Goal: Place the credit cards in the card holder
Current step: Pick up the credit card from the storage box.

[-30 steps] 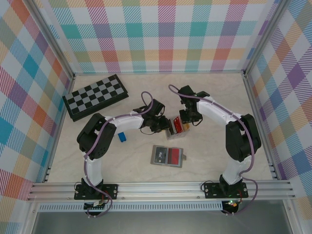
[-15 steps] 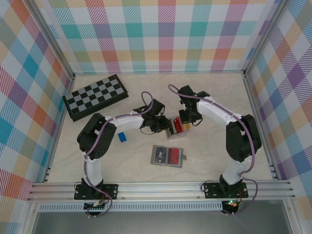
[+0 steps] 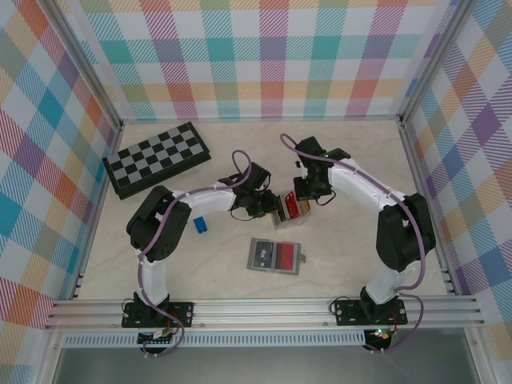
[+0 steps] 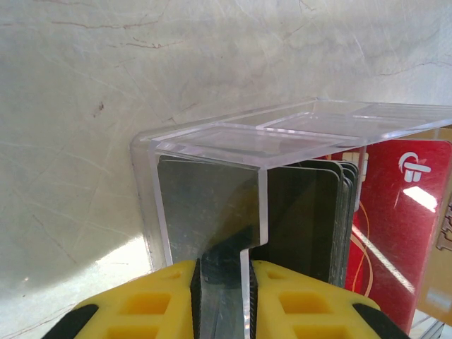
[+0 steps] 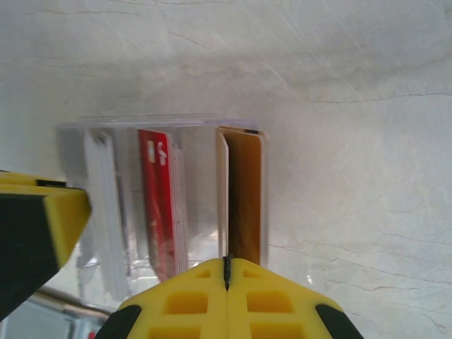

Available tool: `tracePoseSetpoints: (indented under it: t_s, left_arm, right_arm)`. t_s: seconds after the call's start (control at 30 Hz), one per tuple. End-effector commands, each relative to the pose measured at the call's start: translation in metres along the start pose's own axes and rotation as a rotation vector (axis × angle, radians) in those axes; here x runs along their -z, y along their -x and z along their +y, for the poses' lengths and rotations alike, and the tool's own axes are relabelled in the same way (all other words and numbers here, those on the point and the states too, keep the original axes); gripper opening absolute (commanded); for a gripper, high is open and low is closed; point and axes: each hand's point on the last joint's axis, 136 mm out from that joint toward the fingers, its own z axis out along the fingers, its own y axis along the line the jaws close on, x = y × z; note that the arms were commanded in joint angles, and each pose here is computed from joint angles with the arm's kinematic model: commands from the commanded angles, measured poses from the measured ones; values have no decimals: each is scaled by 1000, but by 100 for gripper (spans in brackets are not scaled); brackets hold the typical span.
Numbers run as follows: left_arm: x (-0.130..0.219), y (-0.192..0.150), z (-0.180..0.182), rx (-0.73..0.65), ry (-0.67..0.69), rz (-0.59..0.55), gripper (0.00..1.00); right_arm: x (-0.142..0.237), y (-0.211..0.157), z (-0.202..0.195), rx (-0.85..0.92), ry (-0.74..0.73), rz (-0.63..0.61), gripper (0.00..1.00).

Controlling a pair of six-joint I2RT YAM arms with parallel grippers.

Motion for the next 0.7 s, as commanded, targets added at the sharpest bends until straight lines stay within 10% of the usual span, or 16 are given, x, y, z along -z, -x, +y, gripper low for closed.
tracePoseSetpoints:
  t_s: [0.0,0.67]
  left_arm:
    - [-9,-19,22,13,77,73,23]
    - [-9,-19,21,12,75,74,23]
  right_arm:
    - [1,-2,12,-30,76,7,3]
    - [-23,-7,11,-64,62,75,11]
